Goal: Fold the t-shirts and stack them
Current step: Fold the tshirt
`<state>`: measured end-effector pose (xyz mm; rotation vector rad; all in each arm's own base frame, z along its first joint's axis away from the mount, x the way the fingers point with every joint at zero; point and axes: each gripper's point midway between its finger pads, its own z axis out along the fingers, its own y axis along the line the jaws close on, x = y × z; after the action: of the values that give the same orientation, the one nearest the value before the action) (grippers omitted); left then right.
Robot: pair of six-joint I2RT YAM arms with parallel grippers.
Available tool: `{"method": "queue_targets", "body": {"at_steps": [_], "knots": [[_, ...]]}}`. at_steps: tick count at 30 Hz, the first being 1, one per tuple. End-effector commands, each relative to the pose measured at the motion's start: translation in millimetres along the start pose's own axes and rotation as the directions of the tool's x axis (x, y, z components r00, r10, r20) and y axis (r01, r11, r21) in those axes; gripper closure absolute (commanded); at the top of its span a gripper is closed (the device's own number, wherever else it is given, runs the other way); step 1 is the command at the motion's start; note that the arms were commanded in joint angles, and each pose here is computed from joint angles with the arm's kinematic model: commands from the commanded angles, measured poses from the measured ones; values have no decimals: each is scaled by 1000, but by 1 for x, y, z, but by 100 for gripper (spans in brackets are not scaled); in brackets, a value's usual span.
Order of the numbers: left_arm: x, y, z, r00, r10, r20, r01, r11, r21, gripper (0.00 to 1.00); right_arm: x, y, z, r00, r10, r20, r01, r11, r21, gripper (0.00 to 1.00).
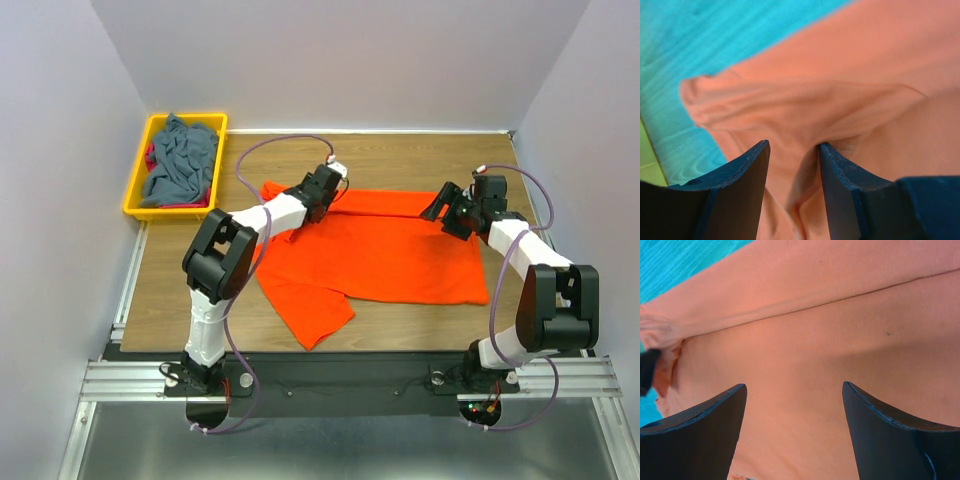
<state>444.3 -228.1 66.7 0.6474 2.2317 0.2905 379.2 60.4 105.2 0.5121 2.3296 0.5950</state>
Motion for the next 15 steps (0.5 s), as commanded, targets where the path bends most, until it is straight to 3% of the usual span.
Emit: {"method": "queue_targets", "body": {"at_steps": [1, 6, 15], "knots": [[-38, 25, -2, 996, -45, 75, 46, 999, -4, 45, -5, 7, 1, 1000, -26, 15, 27, 999, -29, 17], [-47, 33, -1, 989, -115, 96, 108, 992, 71, 42, -3, 7, -1, 999, -37, 14, 38, 999, -35, 17], [-55, 50, -4, 961, -254, 105, 247, 966, 74, 37, -1, 10, 0, 999, -48, 0, 48, 997, -55, 17]]}}
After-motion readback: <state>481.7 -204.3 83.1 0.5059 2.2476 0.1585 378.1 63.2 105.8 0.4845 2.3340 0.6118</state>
